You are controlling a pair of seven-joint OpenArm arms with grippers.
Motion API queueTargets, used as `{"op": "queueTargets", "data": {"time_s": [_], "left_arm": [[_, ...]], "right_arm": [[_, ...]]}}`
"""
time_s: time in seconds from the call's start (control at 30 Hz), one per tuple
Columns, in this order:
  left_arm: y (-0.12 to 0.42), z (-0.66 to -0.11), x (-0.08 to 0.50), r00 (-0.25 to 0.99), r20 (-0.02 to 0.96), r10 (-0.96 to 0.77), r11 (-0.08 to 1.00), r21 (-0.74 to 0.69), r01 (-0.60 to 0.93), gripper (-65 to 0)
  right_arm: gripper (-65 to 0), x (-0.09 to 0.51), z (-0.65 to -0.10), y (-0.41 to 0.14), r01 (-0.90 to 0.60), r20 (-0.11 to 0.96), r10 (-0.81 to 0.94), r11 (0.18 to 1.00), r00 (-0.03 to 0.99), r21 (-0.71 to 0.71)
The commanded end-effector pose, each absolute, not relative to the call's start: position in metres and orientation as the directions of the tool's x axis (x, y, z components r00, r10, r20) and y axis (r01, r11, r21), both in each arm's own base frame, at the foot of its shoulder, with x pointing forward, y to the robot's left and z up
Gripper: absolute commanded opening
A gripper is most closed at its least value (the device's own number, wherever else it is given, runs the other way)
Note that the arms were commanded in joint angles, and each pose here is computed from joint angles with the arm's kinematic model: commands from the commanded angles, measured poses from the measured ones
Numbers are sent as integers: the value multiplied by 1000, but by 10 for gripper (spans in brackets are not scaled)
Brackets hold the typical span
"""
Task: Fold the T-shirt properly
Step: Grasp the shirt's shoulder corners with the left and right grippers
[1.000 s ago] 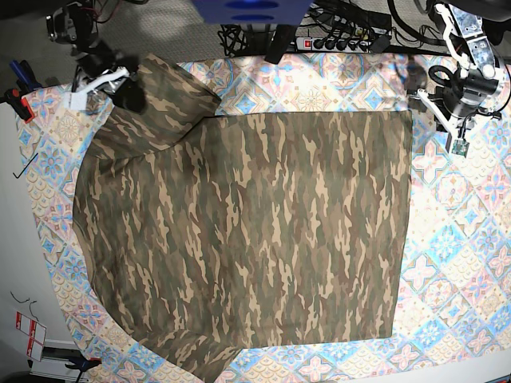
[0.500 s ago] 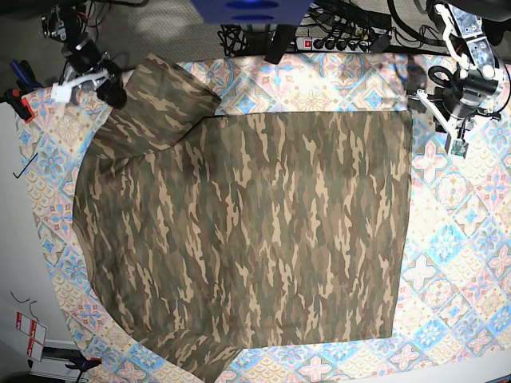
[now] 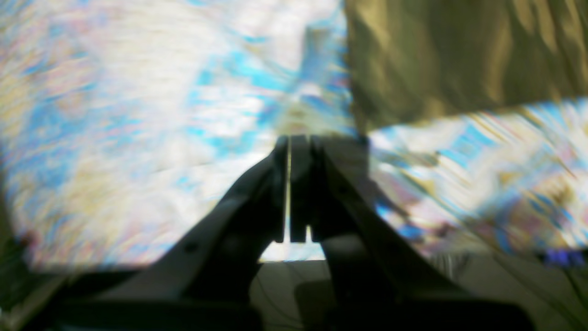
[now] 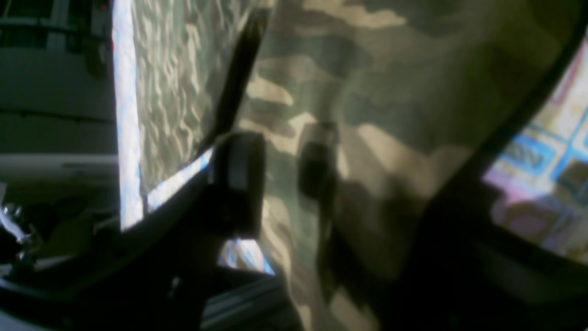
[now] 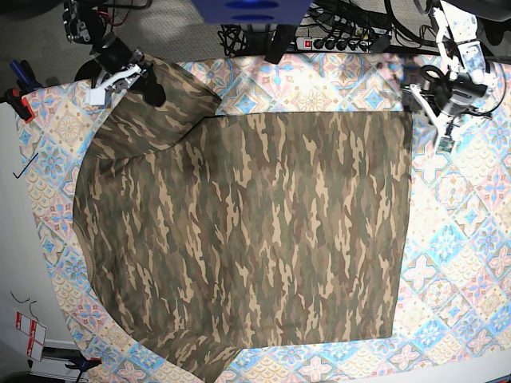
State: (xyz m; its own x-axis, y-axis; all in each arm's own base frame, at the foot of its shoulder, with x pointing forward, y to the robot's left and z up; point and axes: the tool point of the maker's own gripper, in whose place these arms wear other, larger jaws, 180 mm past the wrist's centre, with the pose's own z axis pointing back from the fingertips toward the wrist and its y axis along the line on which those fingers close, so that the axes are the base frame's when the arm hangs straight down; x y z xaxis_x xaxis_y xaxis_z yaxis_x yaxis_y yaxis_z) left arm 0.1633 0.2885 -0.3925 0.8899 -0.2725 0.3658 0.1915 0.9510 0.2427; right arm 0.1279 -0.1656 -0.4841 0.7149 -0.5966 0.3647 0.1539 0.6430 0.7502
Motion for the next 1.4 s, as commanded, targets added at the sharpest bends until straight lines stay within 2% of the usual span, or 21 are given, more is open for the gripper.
{"op": "queueTargets", "data": {"time_s": [0.0, 0.1, 0.27, 0.37, 0.43, 0.53, 0.6, 0.8, 1.03, 1.23, 1.37], "left_arm": [[296, -386, 174, 878, 383, -288, 943, 273, 190, -649], [298, -397, 179, 886, 371, -278, 949, 250, 194, -649], [299, -406, 197, 853, 342, -394, 916, 221, 334, -648], [315, -407, 199, 876, 342, -340, 935, 220, 277, -626], [325, -409, 195, 890, 339, -306, 946, 217, 242, -556], [335, -416, 185, 910, 324, -257, 959, 201, 199, -409], [335, -426, 178, 923, 305, -235, 967, 173, 189, -345], [331, -442, 176, 938, 290, -192, 979, 118, 164, -359], [324, -486, 164, 977, 196, -88, 996, -16, 93, -359], [300, -499, 156, 982, 177, -72, 994, -67, 85, -360], [282, -506, 146, 988, 107, -109, 988, -100, 120, -360]], "right_arm": [[-402, 103, -501, -156, 175, 303, -522, 680, 797, 712], [-402, 108, -499, -156, 167, 313, -523, 680, 793, 714], [-402, 108, -499, -157, 166, 314, -521, 682, 794, 712], [-400, 108, -499, -157, 166, 314, -521, 682, 794, 712], [-399, 108, -499, -158, 165, 316, -519, 684, 795, 710], [-399, 108, -499, -159, 165, 315, -518, 686, 795, 709], [-399, 108, -500, -159, 165, 315, -516, 686, 796, 708], [-399, 107, -500, -159, 164, 315, -515, 687, 797, 707], [-399, 107, -500, -159, 162, 314, -510, 689, 801, 707], [-399, 106, -500, -163, 156, 317, -497, 699, 808, 698], [-399, 106, -500, -163, 156, 317, -497, 699, 808, 698]]}}
